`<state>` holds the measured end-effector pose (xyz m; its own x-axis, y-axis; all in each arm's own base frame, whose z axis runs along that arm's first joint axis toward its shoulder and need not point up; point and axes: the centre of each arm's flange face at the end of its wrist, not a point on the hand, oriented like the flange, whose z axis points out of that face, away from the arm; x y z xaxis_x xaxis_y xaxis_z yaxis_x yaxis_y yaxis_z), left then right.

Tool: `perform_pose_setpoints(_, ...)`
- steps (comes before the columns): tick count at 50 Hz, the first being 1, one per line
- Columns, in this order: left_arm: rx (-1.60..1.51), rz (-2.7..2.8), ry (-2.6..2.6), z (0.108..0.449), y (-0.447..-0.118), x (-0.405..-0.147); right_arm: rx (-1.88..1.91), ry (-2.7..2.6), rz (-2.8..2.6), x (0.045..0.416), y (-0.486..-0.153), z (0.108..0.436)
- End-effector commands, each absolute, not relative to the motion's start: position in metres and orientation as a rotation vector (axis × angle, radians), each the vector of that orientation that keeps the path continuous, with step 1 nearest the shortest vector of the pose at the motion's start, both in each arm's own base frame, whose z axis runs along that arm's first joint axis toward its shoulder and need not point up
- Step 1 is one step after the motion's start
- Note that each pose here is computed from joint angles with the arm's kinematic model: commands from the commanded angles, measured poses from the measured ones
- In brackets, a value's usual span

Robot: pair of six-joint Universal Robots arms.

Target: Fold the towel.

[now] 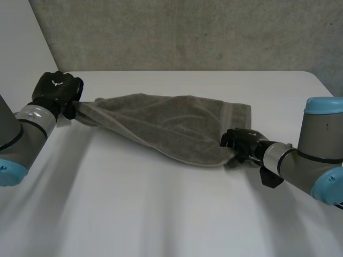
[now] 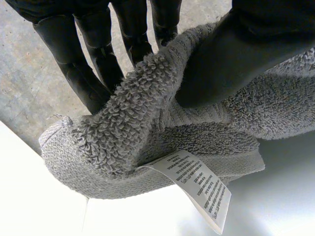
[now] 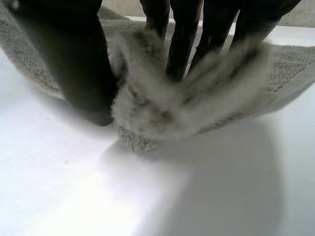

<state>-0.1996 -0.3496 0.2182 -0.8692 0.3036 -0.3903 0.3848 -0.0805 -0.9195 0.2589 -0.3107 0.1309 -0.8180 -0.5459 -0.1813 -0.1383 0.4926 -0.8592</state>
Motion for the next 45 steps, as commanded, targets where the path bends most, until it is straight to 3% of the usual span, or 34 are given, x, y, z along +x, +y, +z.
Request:
perform_pose_setpoints(1, 0.771, -2.132, 2.081, 0.220, -0.352, -0.197, -0.573, 2.307, -1.317, 0.256, -0.316, 0.133)
perform_pose_setpoints(7, 0.747, -2.143, 2.071, 0.225, -0.354, -0.193, -0.638, 2.286, -1.429, 0.254, -0.319, 0.149)
perform_pose_setpoints(32, 0.730, -2.139, 2.103, 0.225, -0.353, -0.192, -0.823, 2.325, -1.479, 0.245, -0.307, 0.154)
perform_pose_setpoints(37, 0.730, -2.136, 2.111, 0.227, -0.350, -0.192, -0.905, 2.267, -1.575, 0.244, -0.302, 0.177)
perform_pose_setpoints(45, 0.689, -2.209, 2.096, 0.252, -0.340, -0.194, -1.063, 2.101, -1.881, 0.241, -0.292, 0.246)
